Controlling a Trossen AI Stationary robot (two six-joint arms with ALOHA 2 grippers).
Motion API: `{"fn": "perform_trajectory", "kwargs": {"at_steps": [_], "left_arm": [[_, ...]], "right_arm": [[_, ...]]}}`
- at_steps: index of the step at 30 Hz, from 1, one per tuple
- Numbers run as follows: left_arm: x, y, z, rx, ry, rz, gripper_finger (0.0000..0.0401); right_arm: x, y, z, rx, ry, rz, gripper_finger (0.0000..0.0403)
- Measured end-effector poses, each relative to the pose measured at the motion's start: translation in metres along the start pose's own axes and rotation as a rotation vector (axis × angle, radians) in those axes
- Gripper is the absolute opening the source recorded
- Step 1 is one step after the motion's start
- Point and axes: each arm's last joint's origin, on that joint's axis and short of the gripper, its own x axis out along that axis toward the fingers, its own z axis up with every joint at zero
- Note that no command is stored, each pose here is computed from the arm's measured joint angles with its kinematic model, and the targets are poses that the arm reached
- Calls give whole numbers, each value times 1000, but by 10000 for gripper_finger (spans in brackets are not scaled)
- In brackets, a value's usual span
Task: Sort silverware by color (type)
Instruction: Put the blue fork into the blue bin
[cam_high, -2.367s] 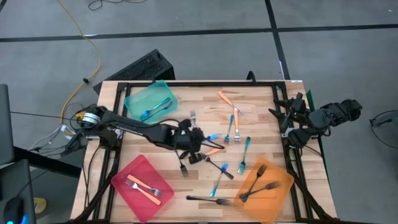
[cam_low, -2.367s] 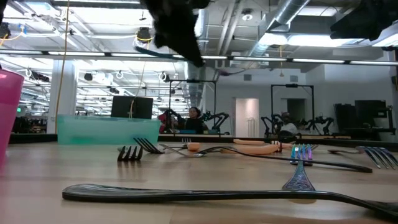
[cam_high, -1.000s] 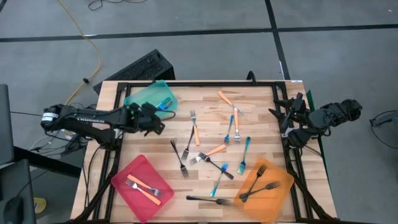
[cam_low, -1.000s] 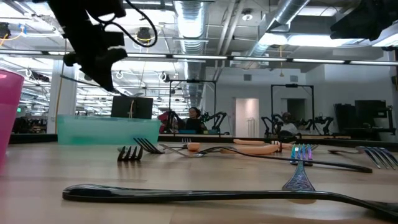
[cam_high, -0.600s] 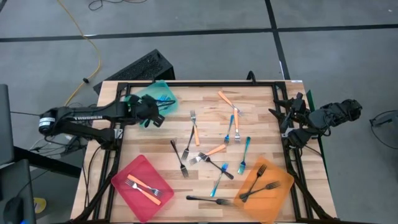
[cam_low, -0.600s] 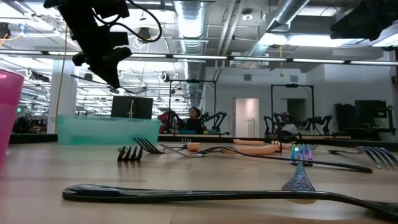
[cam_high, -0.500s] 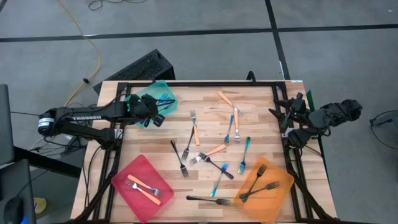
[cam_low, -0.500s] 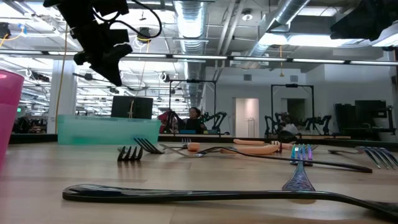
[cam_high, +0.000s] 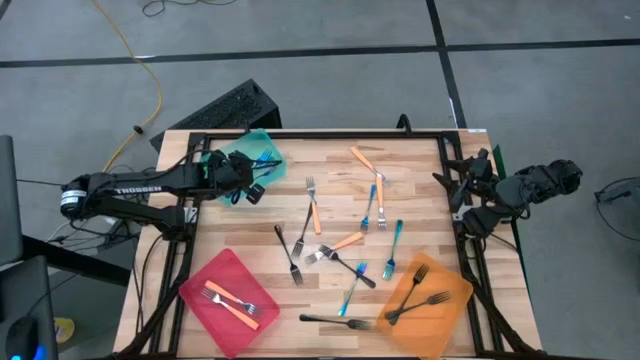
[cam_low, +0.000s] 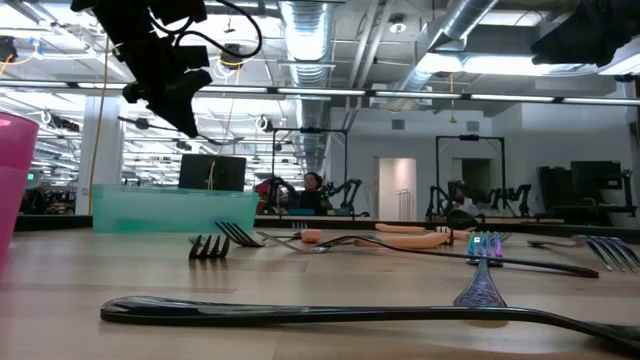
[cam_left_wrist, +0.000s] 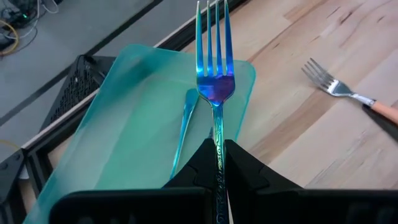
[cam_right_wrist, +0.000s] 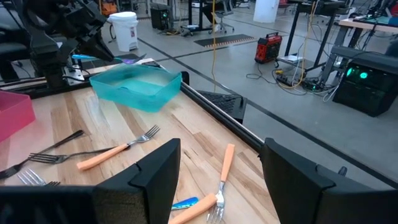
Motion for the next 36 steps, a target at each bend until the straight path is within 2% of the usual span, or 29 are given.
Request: {"fn": "perform_trajectory", "kwargs": {"at_steps": [8, 14, 17, 21, 36], "left_arm": [[14, 18, 17, -19, -35, -43, 0], [25, 40, 24, -79, -33, 10, 0], [33, 47, 20, -113, -26, 17, 0], [41, 47, 13, -128, -22, -22, 0], [40, 47, 20, -109, -90, -29, 0]], "right_arm": [[0, -1, 0, 11, -4, -24, 242], [0, -1, 0, 13, -5, -24, 242], [0, -1, 0, 12, -4, -24, 242], [0, -1, 0, 13, -5, -24, 242], [0, -3, -1, 29, -14, -72, 242]]}}
